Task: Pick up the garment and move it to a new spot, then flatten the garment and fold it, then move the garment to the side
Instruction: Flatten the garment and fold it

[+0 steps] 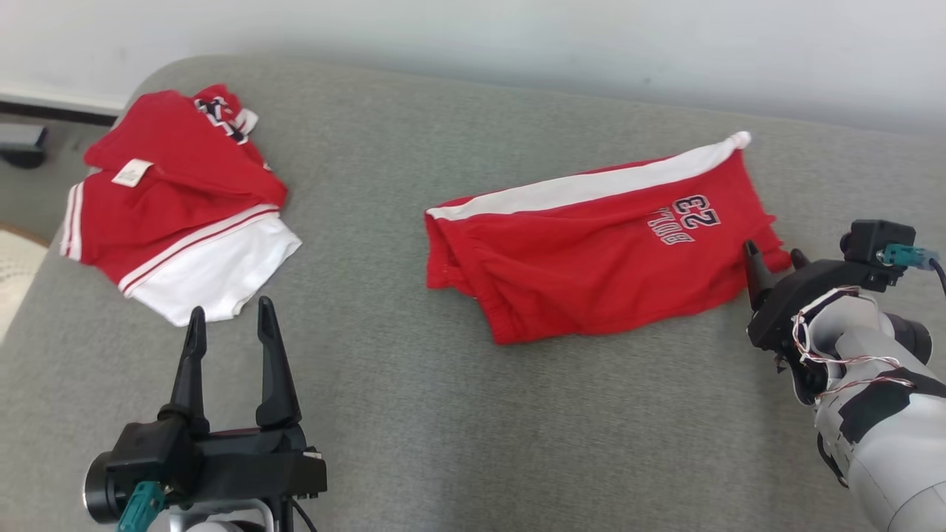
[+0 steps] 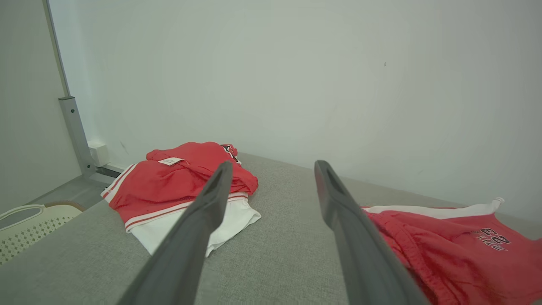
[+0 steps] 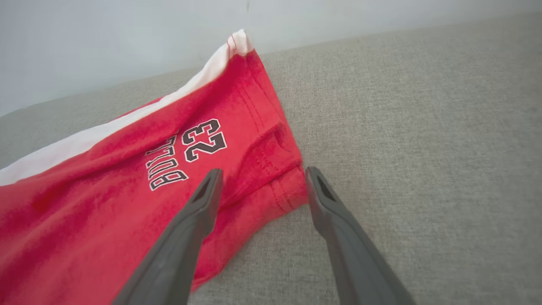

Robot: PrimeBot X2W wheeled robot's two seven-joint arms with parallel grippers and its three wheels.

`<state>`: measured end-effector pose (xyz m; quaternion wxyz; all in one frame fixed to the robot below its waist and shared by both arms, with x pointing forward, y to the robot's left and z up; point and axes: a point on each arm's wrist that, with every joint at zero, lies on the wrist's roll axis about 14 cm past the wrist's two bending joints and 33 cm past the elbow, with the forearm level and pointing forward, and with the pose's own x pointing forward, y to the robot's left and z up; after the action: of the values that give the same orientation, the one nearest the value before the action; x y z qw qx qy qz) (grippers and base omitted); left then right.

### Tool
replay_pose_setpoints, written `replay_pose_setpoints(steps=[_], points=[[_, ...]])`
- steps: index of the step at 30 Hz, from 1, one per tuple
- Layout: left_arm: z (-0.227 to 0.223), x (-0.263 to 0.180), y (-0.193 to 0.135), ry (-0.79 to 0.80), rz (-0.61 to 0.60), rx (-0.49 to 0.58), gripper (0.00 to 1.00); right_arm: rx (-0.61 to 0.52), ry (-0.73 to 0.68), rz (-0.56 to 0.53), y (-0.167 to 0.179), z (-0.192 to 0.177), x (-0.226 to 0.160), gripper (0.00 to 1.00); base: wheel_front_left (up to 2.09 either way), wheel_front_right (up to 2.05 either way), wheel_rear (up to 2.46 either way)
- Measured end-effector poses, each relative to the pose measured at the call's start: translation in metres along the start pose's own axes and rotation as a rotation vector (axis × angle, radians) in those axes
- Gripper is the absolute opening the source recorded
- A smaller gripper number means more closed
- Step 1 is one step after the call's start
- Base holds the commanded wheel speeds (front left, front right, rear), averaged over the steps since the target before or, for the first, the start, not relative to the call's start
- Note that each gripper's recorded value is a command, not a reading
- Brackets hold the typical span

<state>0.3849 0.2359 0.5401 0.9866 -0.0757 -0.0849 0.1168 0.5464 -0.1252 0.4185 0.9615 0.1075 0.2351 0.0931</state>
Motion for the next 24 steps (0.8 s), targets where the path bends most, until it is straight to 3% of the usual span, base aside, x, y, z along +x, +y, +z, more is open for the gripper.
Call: replay_pose_setpoints(steps=[7,8,9,10,17,24], points=[[0.0,-0.002,0.016,0.004,0.047,0.019,1.0,-0.104,0.061,0.019,0.004,-0.016,0.013,1.0,0.0,0.0,0.0],[-0.002,-0.002,0.018,0.008,0.051,0.022,1.0,-0.114,0.076,0.017,0.002,-0.019,0.014,0.49,0.0,0.0,0.0],[-0.003,-0.003,0.019,0.012,0.051,0.025,1.0,-0.116,0.083,0.014,0.0,-0.022,0.015,0.29,0.0,0.0,0.0],[-0.004,-0.003,0.02,0.015,0.055,0.026,1.0,-0.118,0.089,0.01,-0.002,-0.024,0.015,0.0,0.0,0.0,0.0],[-0.007,-0.003,0.022,0.02,0.064,0.021,1.0,-0.137,0.068,-0.006,-0.01,-0.021,0.01,0.0,0.0,0.0,0.0],[-0.007,-0.011,0.02,0.023,0.054,0.008,1.0,-0.068,0.001,0.023,0.011,-0.03,-0.011,0.0,0.0,0.0,0.0]])
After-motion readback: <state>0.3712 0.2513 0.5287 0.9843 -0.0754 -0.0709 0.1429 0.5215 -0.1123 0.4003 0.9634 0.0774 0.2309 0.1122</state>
